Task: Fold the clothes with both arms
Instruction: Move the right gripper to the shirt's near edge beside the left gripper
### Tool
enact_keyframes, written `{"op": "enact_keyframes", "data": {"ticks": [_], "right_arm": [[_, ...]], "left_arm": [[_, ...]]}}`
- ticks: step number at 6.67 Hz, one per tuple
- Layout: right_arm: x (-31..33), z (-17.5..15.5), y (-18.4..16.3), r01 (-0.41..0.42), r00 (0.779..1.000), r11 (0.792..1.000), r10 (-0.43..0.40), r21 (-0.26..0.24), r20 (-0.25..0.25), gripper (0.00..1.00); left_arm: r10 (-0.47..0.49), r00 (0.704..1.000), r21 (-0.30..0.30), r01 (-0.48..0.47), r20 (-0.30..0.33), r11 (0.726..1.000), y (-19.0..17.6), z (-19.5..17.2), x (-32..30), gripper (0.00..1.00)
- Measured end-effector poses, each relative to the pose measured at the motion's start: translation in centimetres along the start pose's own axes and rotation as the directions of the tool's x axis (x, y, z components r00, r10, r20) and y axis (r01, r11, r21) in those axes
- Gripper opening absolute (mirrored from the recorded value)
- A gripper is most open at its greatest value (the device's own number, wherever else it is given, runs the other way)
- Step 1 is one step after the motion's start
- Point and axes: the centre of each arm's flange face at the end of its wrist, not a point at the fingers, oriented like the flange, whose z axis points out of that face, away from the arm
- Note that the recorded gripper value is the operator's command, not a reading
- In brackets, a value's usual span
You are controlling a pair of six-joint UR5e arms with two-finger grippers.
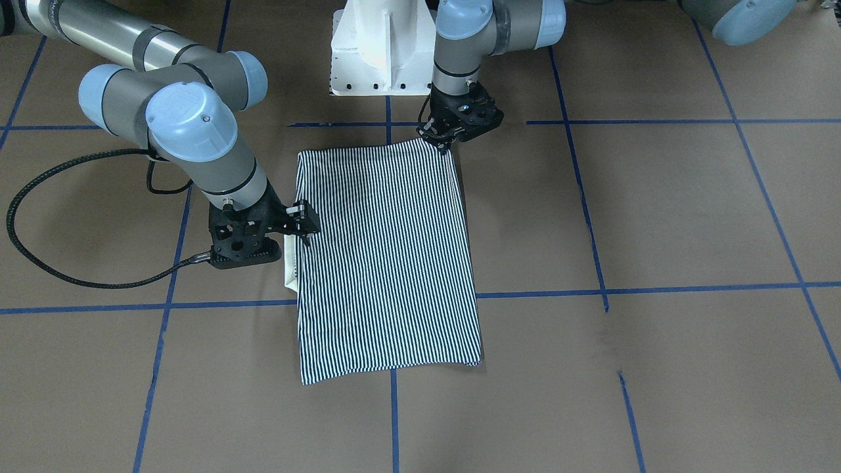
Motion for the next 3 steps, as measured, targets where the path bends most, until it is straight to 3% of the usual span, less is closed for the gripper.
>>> {"op": "enact_keyframes", "data": {"ticks": [2,3], "right_arm": [[-2.7,0.1,3.0,-0.176,0.984,0.984,0.176,-0.024,0.032,1.00],[-4.7,0.5,5.8,-0.321,0.946,0.946,0.322,-0.038,0.042,1.00]], "left_arm": [[0.043,0.999,-0.001,-0.043,-0.002,0.999,0.0,-0.2,-0.2,0.00],[0.048,0.999,-0.001,-0.048,-0.002,0.999,0.0,-0.2,-0.3,0.00]]}}
